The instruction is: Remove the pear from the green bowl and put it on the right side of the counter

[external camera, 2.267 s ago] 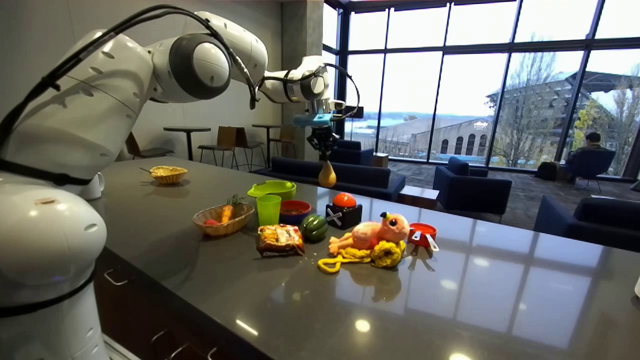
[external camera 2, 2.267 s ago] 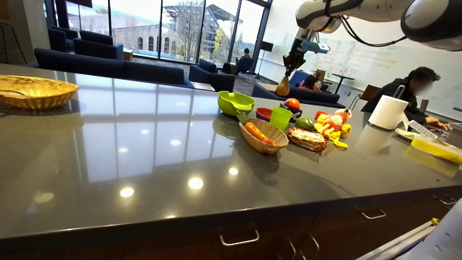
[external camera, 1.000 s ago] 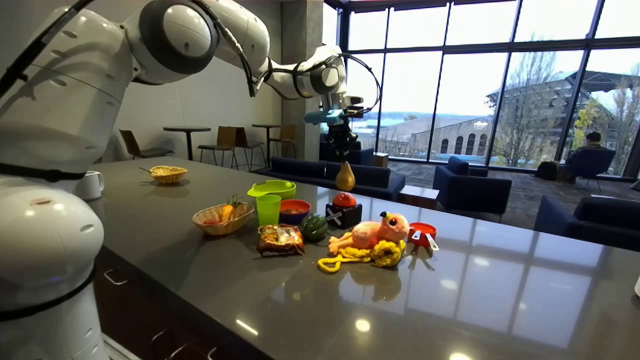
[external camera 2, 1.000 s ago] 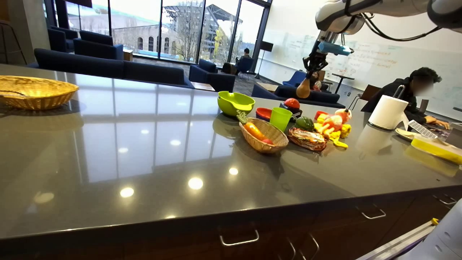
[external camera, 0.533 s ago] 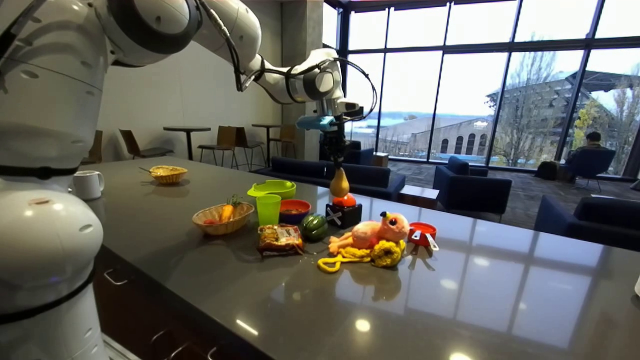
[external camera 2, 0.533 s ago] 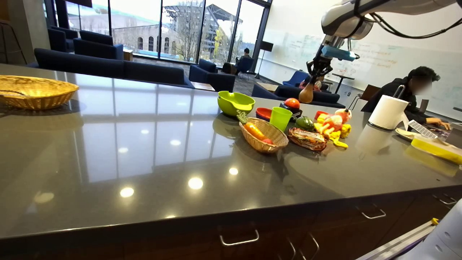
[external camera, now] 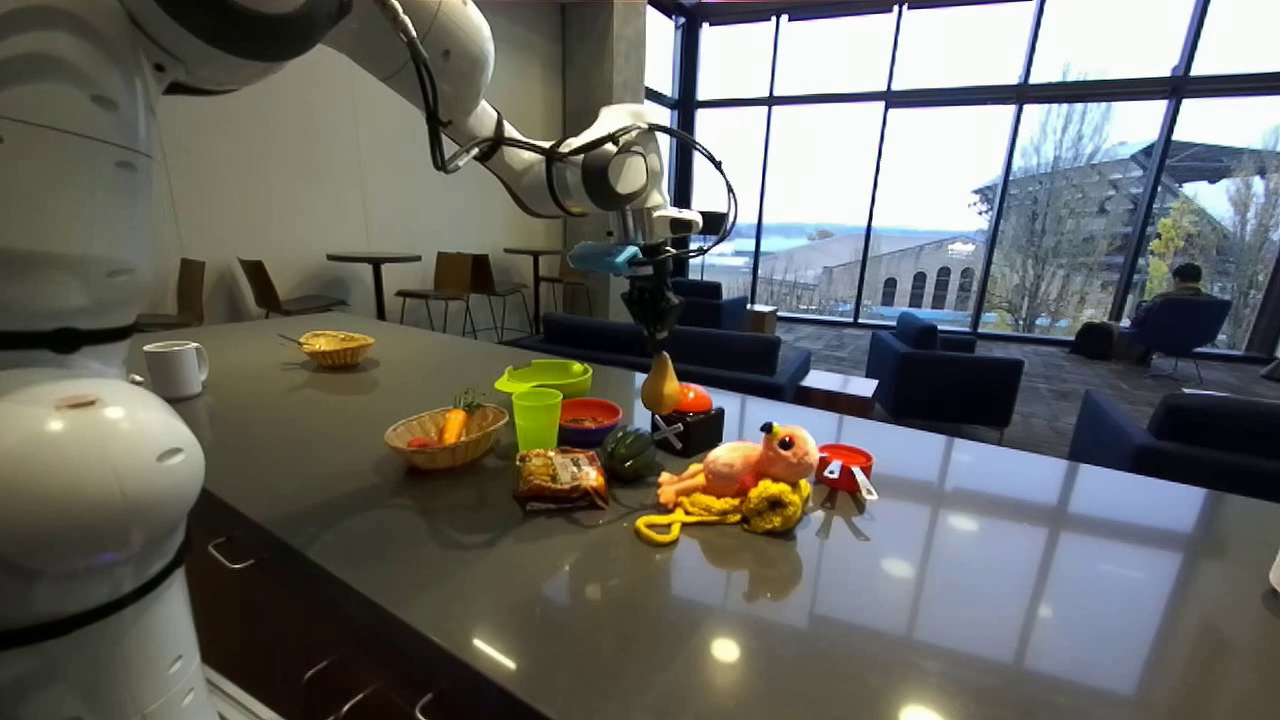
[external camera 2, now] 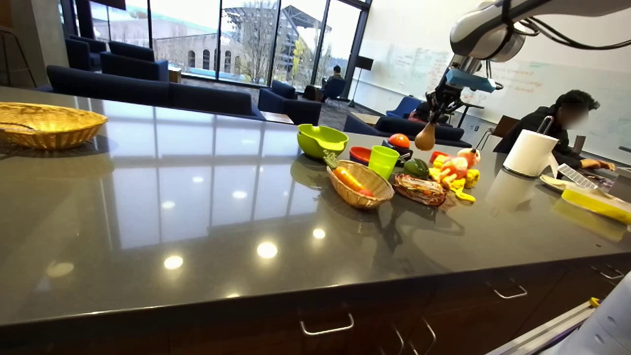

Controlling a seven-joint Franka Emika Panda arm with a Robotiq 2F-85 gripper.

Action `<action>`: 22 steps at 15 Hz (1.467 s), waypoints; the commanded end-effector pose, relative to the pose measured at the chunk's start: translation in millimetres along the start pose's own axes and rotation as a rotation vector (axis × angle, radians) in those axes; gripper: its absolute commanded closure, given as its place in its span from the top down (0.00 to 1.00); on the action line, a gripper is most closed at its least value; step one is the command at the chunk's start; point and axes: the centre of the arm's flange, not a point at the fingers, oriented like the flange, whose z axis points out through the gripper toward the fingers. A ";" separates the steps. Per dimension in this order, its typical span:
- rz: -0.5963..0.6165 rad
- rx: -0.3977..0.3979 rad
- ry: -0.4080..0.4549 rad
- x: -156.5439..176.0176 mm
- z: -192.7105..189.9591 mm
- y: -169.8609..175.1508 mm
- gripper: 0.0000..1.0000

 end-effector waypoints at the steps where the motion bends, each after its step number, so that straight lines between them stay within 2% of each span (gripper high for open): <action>1: 0.040 0.004 0.013 -41.0 -8.0 3.4 0.02; 11: 0.181 0.005 -0.032 -94.0 1.7 10.1 0.02; 22: 0.443 -0.036 -0.012 -145.2 5.6 41.1 0.02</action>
